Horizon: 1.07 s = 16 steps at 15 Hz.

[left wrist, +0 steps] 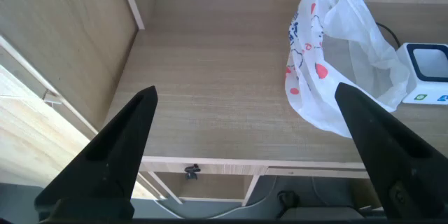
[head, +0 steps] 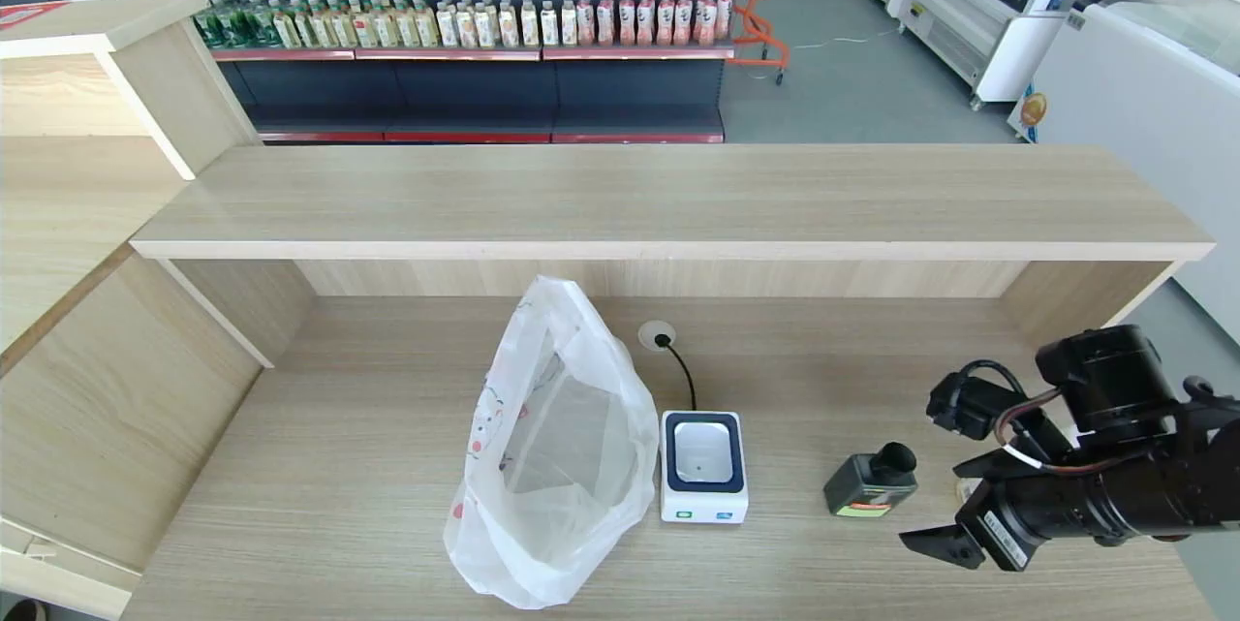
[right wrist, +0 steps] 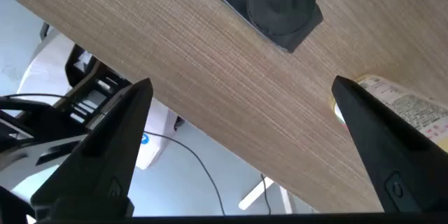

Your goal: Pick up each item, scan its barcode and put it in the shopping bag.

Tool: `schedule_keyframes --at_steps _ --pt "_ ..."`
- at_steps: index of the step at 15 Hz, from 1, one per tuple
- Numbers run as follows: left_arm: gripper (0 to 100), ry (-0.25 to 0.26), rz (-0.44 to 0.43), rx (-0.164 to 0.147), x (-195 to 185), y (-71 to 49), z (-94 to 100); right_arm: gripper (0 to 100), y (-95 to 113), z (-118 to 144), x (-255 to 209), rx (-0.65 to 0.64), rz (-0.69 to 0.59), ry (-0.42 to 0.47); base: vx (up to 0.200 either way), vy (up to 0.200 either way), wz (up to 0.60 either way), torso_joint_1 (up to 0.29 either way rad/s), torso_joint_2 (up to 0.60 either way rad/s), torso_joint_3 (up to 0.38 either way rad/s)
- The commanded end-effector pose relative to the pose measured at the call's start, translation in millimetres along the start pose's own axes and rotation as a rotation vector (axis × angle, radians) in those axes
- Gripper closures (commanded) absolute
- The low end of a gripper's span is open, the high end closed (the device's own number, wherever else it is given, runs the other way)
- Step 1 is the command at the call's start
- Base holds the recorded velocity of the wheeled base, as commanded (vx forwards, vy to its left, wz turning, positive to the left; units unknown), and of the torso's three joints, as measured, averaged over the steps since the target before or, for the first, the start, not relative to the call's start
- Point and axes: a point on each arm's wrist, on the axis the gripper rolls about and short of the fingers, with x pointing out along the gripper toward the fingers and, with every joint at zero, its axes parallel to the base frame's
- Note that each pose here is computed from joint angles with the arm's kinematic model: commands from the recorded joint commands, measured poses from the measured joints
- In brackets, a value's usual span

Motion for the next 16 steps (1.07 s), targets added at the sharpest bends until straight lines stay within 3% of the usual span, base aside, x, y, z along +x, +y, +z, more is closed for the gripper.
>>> schedule_keyframes --at_steps 1,8,16 --pt "0 -0.001 0.000 -0.001 0.0 0.0 0.0 0 -6.8 -5.3 24.3 -0.050 0.023 0.020 0.000 0.000 0.00 0.000 0.00 0.000" --pt "0 -0.001 0.000 -0.001 0.0 0.0 0.0 0 -21.6 -8.1 52.2 -0.186 0.031 -0.038 0.000 0.000 0.00 0.000 0.00 0.000" --pt "0 -0.001 0.000 -0.001 0.0 0.0 0.0 0 -20.2 0.7 84.4 -0.269 0.067 -0.126 0.000 0.000 0.00 0.000 0.00 0.000"
